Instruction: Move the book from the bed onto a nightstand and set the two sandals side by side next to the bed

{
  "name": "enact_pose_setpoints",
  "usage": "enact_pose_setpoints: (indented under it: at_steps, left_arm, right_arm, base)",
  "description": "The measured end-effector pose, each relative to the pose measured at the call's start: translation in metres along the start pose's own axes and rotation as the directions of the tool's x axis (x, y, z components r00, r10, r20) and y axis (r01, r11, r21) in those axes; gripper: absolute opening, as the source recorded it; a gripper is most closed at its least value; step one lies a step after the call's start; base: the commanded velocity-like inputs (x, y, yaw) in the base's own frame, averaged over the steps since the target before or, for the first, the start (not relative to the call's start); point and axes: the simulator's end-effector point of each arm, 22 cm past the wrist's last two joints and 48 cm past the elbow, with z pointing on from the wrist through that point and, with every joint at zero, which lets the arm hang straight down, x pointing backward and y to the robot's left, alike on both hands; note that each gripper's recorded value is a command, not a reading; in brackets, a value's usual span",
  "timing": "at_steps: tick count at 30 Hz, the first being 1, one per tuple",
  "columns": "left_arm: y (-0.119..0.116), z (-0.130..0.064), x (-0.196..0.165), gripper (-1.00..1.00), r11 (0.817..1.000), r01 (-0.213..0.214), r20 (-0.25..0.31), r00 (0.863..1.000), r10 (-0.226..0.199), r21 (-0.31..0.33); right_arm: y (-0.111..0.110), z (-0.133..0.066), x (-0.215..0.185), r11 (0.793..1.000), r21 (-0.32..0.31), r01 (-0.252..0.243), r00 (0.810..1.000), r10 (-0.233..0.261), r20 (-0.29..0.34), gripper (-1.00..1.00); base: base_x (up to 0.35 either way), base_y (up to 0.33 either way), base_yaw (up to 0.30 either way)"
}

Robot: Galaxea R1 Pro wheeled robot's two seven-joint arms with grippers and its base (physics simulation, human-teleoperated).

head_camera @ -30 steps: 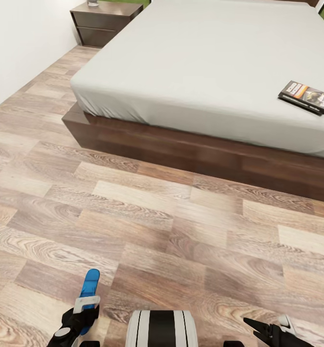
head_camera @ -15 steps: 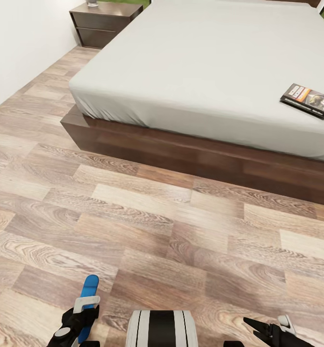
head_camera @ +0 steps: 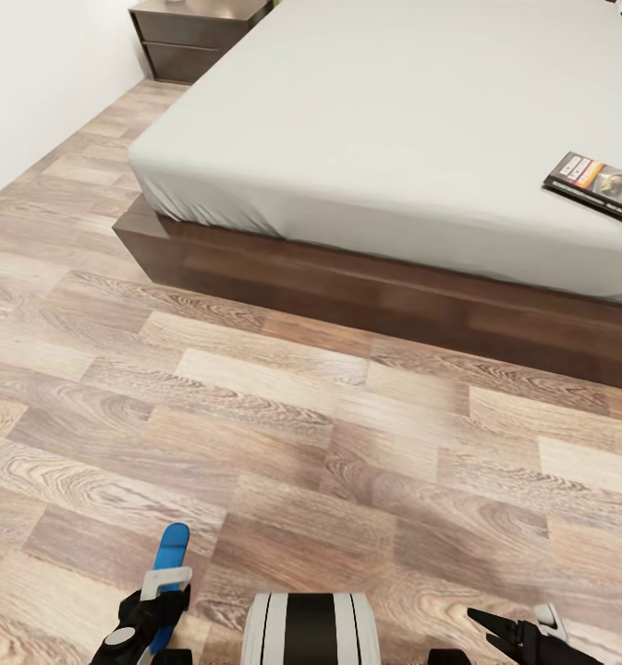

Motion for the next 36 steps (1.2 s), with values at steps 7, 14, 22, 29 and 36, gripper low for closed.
enact_pose_setpoints:
  at_steps: [7, 14, 22, 29, 36]
  left_arm:
    - [0.000, 0.001, 0.002, 1.00, 1.000, -0.002, -0.004, 1.000, 0.002, 0.000]
    - [0.000, 0.004, 0.012, 1.00, 1.000, -0.002, -0.024, 1.000, 0.002, -0.002]
    - [0.000, 0.004, 0.012, 1.00, 1.000, -0.003, -0.024, 1.000, 0.003, -0.002]
    - [0.000, 0.004, 0.012, 1.00, 1.000, -0.002, -0.024, 1.000, 0.002, -0.002]
    - [0.000, 0.004, 0.012, 1.00, 1.000, -0.003, -0.024, 1.000, 0.002, -0.002]
  right_arm:
    - [-0.001, 0.001, 0.001, 1.000, 0.002, -0.003, 1.000, 0.003, -0.002, 1.00]
    - [-0.008, 0.003, 0.004, 1.000, 0.012, -0.017, 1.000, 0.017, -0.013, 1.00]
    - [-0.006, 0.003, 0.003, 1.000, 0.007, -0.016, 1.000, 0.016, -0.011, 1.00]
    - [0.037, -0.016, -0.025, 0.980, -0.199, -0.028, 0.996, 0.045, 0.078, 1.00]
    - [0.062, -0.045, -0.043, 0.944, -0.330, 0.006, 0.994, 0.031, 0.107, 1.00]
  base:
    - [0.000, 0.000, 0.000]
    - [0.000, 0.000, 0.000]
    - [0.000, 0.000, 0.000]
    - [0.000, 0.000, 0.000]
    - [0.000, 0.000, 0.000]
